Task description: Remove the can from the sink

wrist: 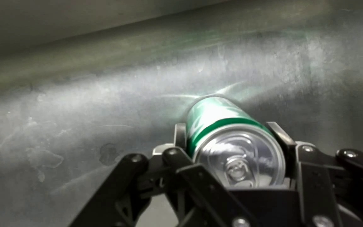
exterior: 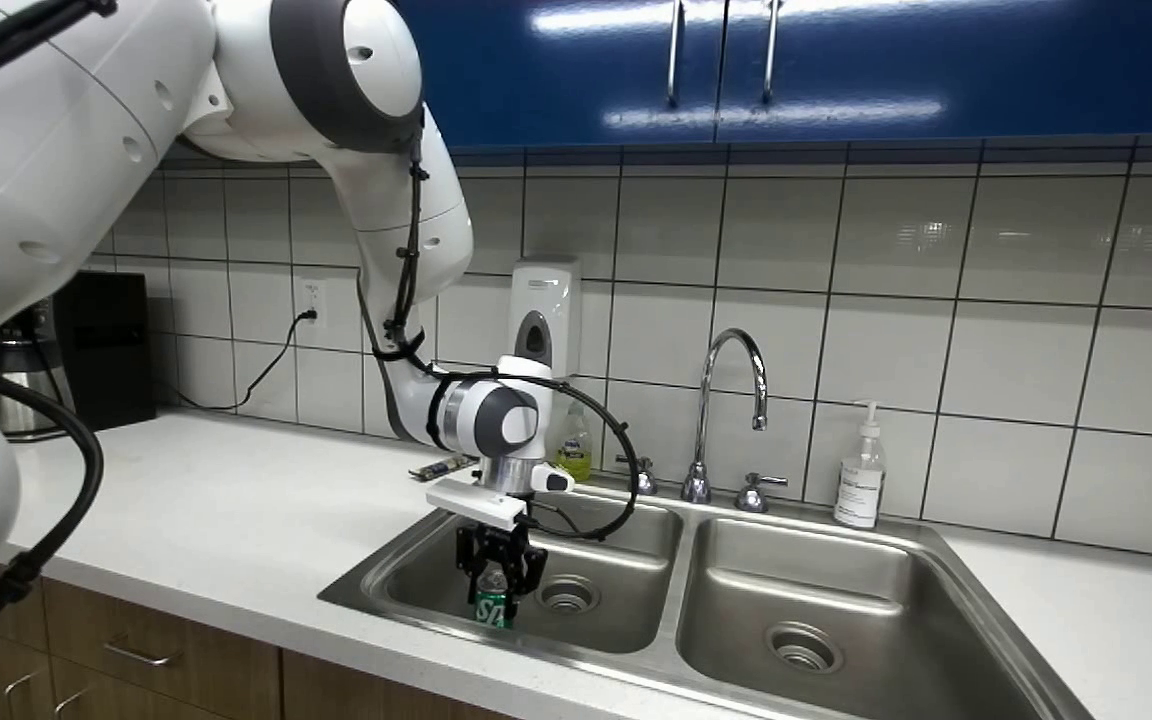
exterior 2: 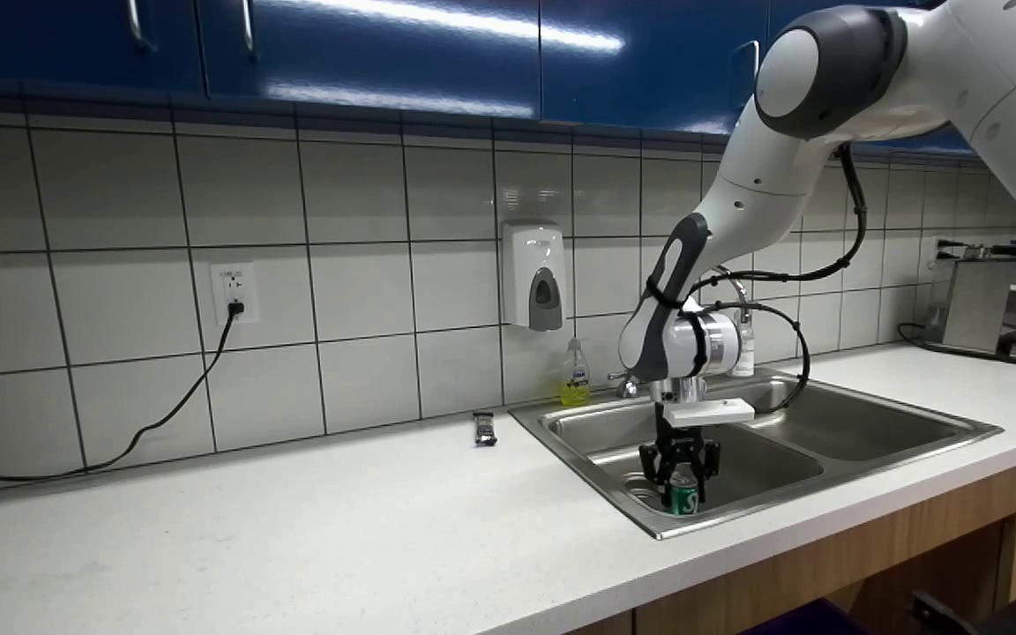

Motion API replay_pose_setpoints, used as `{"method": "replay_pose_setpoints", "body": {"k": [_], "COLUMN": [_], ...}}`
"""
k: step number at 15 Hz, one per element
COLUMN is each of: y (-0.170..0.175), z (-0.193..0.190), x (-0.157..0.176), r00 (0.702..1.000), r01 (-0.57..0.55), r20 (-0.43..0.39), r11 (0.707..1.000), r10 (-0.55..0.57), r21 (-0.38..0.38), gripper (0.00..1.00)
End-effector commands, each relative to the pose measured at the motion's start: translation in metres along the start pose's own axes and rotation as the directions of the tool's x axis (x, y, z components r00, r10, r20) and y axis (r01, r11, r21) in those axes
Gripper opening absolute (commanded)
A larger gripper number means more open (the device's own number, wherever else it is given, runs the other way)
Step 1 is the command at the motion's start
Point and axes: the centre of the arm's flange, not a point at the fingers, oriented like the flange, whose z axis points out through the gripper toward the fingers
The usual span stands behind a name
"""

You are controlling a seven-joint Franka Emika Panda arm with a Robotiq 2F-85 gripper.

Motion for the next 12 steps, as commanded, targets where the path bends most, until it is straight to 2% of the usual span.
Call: {"method": "replay_pose_setpoints", "body": {"k": [1, 12], "y": [0.000, -0.023], "z": [-0.006, -0.093], "x": [-0.003, -0.025], "r00": [0.999, 0.997], "r01": [-0.035, -0.062], "r20": [-0.006, -0.053], "r11": [0.999, 0.998], "r10": [0.035, 0.062], "r21": [0.003, -0.010], "gripper": [0.38, 0.38]}}
